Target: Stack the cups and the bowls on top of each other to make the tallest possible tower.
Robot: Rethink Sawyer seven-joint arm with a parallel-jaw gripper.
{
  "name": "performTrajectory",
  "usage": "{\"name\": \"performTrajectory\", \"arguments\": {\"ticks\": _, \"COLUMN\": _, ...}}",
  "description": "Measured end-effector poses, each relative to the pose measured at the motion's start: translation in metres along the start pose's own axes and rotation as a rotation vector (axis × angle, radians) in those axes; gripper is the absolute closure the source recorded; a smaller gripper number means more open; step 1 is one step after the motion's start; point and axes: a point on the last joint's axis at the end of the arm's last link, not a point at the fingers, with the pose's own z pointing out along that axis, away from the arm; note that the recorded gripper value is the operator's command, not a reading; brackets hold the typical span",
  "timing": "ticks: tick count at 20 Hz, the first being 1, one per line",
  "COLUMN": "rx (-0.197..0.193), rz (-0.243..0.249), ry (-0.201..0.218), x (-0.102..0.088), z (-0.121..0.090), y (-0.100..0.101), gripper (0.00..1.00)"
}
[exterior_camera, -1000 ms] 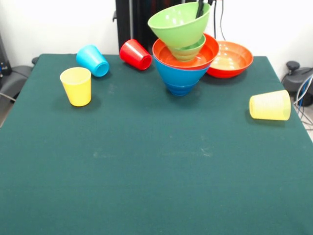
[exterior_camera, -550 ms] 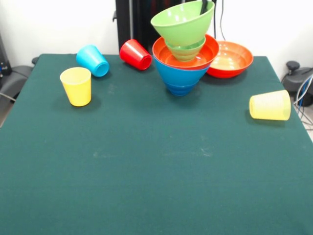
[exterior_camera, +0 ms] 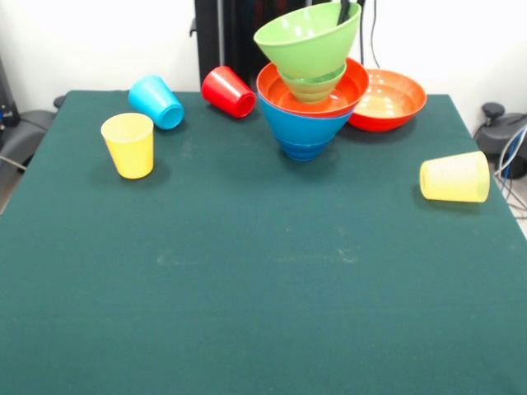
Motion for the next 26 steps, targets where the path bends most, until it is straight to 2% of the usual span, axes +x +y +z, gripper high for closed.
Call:
{"name": "performTrajectory", "arguments": {"ticks": 7, "rx": -0.004, "rz": -0.002, "ry": 0.026, "x": 0.0042, "z": 0.002, "y": 0.0012, "gripper": 1.0}}
{"name": "performTrajectory", "arguments": {"ticks": 26, "rx": -0.017, "rz": 0.013, "ry": 0.028, "x": 0.0012, "z": 0.0058, "y": -0.002, "gripper": 1.0}}
